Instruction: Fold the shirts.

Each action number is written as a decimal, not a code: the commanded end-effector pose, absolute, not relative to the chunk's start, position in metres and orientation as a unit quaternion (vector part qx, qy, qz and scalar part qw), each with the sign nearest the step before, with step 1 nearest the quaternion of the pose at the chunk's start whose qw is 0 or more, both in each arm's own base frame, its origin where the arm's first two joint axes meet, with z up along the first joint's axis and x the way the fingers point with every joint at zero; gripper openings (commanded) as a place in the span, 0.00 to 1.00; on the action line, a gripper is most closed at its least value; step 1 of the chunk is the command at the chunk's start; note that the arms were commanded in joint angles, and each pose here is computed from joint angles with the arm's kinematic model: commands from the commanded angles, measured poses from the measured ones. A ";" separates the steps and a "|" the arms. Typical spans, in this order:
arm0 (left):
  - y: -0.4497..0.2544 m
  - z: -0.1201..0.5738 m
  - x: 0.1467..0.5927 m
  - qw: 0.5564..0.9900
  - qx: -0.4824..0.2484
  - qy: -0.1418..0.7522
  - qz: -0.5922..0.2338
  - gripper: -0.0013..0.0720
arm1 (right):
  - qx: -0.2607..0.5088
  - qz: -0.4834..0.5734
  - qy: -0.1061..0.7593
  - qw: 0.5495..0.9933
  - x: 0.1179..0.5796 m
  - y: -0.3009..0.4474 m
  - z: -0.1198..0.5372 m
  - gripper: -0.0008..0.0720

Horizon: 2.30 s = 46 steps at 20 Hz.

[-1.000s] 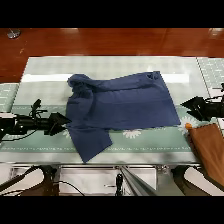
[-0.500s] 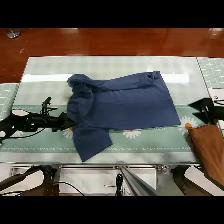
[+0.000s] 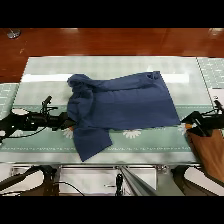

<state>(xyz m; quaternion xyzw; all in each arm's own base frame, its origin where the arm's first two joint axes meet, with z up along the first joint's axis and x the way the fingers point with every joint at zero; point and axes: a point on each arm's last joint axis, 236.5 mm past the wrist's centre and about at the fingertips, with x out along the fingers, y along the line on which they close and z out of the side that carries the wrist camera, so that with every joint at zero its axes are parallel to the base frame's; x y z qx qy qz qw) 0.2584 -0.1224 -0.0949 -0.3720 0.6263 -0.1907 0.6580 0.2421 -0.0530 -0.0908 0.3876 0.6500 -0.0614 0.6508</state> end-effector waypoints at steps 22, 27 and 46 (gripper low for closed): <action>-0.079 0.404 0.406 0.943 -0.196 0.084 -0.256 0.05 | 0.115 0.095 0.171 0.974 0.410 -0.003 0.417 0.05; -0.036 0.496 0.315 0.992 -0.059 0.009 -0.114 0.05 | 0.037 0.036 0.115 0.992 0.277 0.005 0.474 0.05; -0.015 0.305 0.306 0.960 -0.056 0.267 -0.065 0.05 | 0.123 0.068 0.280 0.950 0.279 0.023 0.310 0.05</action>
